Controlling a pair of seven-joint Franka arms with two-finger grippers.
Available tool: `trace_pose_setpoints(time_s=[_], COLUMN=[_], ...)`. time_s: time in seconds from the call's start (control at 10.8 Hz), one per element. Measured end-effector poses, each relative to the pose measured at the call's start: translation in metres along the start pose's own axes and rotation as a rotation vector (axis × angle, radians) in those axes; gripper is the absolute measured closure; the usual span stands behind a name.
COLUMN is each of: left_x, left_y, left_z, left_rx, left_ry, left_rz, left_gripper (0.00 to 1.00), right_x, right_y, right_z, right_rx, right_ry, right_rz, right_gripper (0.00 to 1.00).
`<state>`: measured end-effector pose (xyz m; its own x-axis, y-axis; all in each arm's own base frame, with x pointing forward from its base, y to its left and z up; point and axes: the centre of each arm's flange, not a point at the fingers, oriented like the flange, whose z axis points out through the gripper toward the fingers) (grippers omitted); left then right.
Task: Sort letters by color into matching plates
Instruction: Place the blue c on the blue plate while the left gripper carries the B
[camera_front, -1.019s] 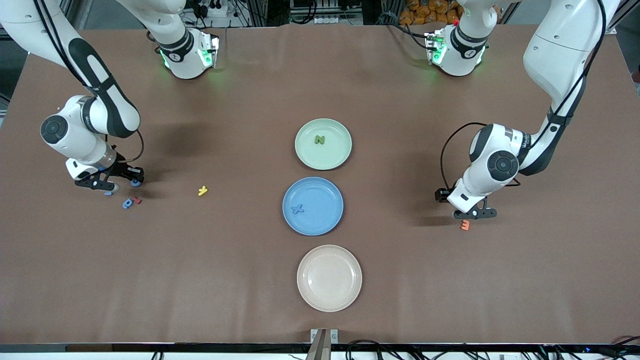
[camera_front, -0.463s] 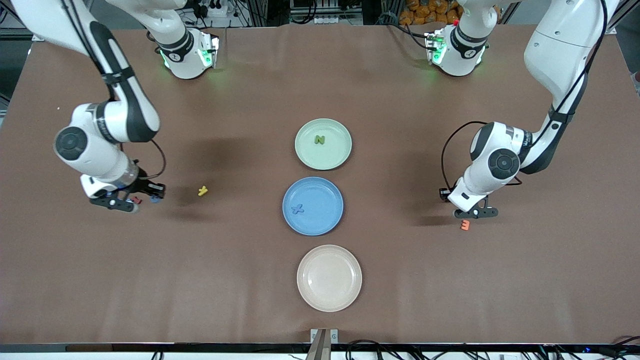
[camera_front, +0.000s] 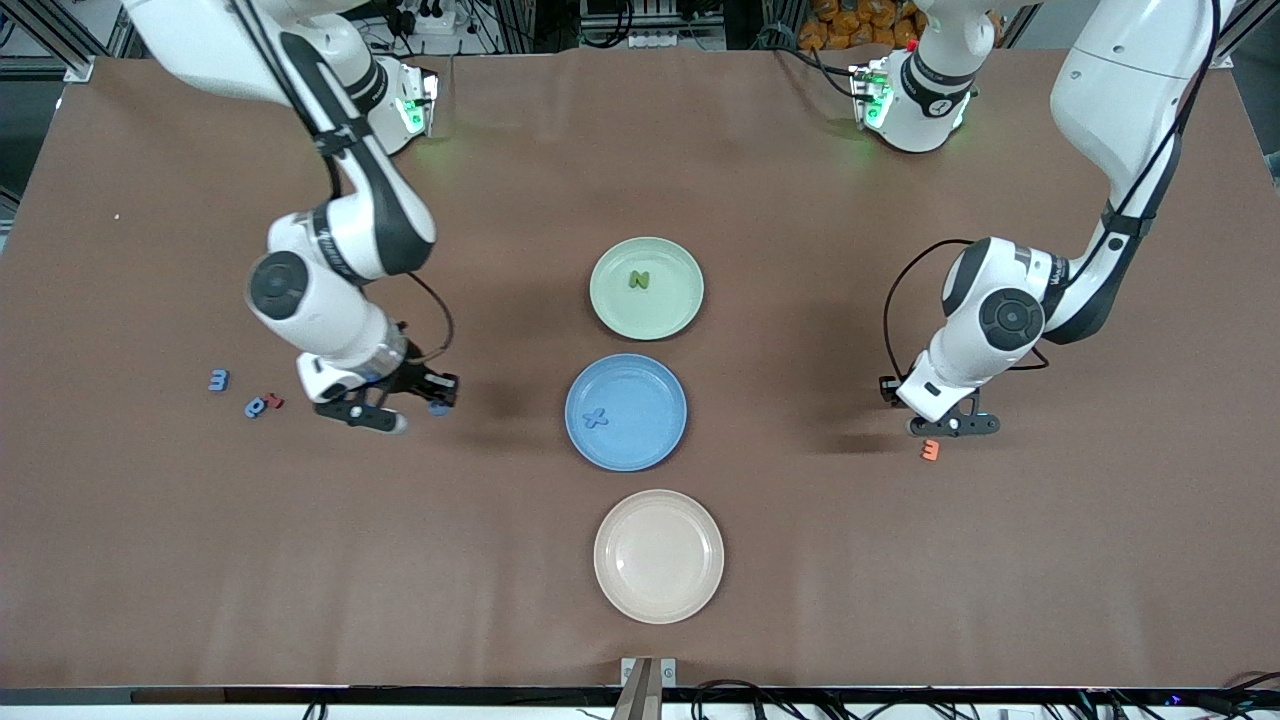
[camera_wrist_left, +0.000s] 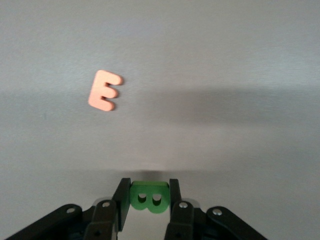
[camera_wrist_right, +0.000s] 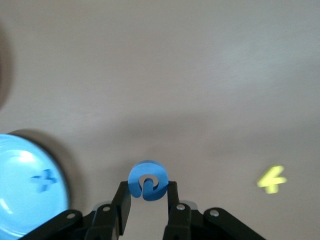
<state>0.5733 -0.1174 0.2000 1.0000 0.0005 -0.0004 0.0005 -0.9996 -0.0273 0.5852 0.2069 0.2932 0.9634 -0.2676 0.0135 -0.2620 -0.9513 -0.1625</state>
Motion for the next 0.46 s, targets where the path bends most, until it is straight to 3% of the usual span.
trace_pose_setpoints(time_s=[0.46], left_x=[-0.018], left_y=[0.062], left_z=[-0.017], left_rx=[-0.15], left_ry=[-0.067], left_rz=[-0.102], left_gripper=[0.64], right_x=[-0.019], right_y=[-0.122], right_z=[0.033], right_rx=[0.063], right_ry=[0.008], right_rz=[0.08], right_gripper=[0.66])
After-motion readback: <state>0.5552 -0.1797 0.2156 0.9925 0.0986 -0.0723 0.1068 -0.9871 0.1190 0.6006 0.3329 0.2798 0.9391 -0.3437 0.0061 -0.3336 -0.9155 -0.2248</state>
